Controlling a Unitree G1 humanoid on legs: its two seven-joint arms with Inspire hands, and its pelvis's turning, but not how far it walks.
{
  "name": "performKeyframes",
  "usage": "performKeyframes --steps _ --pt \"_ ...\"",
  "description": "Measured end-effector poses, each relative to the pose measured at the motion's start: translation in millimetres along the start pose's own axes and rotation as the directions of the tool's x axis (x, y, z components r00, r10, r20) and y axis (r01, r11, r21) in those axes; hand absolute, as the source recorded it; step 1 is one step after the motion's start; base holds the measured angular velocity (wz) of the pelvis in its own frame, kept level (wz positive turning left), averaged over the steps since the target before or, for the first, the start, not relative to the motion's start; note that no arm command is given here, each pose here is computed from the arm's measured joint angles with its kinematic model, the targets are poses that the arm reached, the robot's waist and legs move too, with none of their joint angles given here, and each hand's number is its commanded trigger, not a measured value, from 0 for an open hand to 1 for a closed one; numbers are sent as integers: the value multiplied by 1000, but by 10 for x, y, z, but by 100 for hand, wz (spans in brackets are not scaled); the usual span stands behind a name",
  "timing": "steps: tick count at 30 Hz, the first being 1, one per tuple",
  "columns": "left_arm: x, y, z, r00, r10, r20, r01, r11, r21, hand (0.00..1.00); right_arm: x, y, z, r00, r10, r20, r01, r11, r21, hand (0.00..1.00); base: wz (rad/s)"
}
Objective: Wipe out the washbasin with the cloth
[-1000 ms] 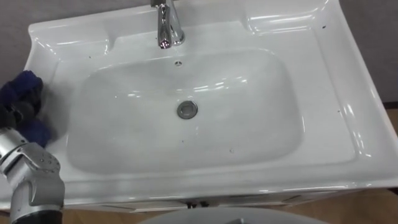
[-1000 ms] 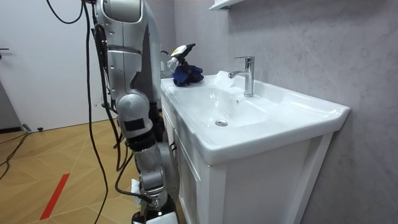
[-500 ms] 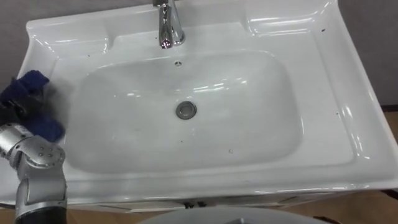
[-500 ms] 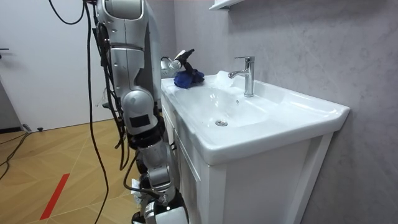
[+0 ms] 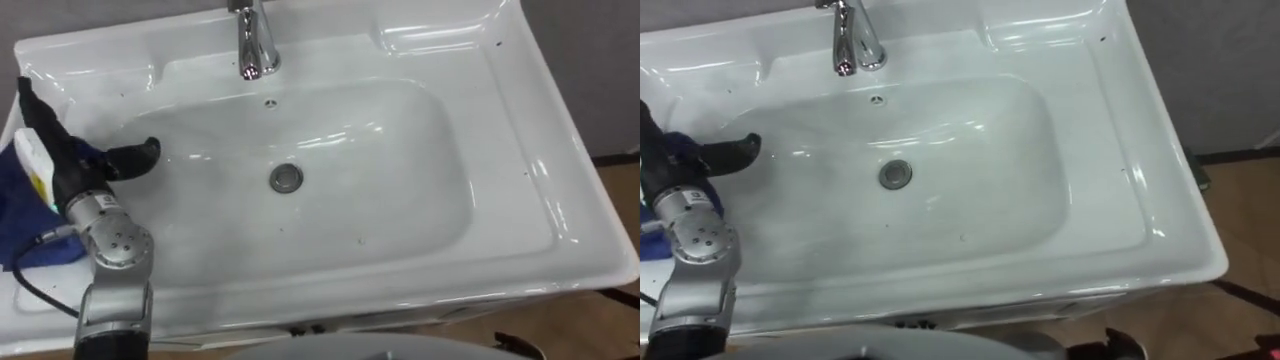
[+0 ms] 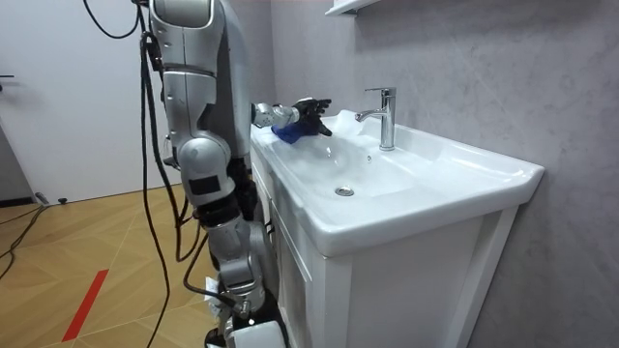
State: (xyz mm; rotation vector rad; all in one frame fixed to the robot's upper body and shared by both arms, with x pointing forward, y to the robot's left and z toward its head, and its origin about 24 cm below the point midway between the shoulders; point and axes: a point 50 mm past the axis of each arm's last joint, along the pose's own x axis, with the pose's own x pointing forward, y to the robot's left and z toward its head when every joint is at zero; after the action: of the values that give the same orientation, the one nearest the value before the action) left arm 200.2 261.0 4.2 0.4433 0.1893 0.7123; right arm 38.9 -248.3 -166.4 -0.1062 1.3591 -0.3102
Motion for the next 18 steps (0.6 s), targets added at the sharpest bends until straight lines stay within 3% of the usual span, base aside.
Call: performKeyframes --steps 6,12,15,18 --pt "43 -26 81 1000 -1 31 1 1000 -14 0 -1 -3 3 1000 9 10 -9 1000 3 0 -1" --pt "112 66 220 990 108 93 -102 993 -64 0 -7 -12 -39 1000 6 14 -6 1000 5 0 -7" --pt "151 212 358 966 216 145 -201 973 -112 0 -8 -9 -41 1000 6 15 -6 1000 17 0 -2" --pt "241 480 427 906 371 204 -347 927 -145 0 -9 -22 -55 1000 -5 10 5 1000 22 0 -10"
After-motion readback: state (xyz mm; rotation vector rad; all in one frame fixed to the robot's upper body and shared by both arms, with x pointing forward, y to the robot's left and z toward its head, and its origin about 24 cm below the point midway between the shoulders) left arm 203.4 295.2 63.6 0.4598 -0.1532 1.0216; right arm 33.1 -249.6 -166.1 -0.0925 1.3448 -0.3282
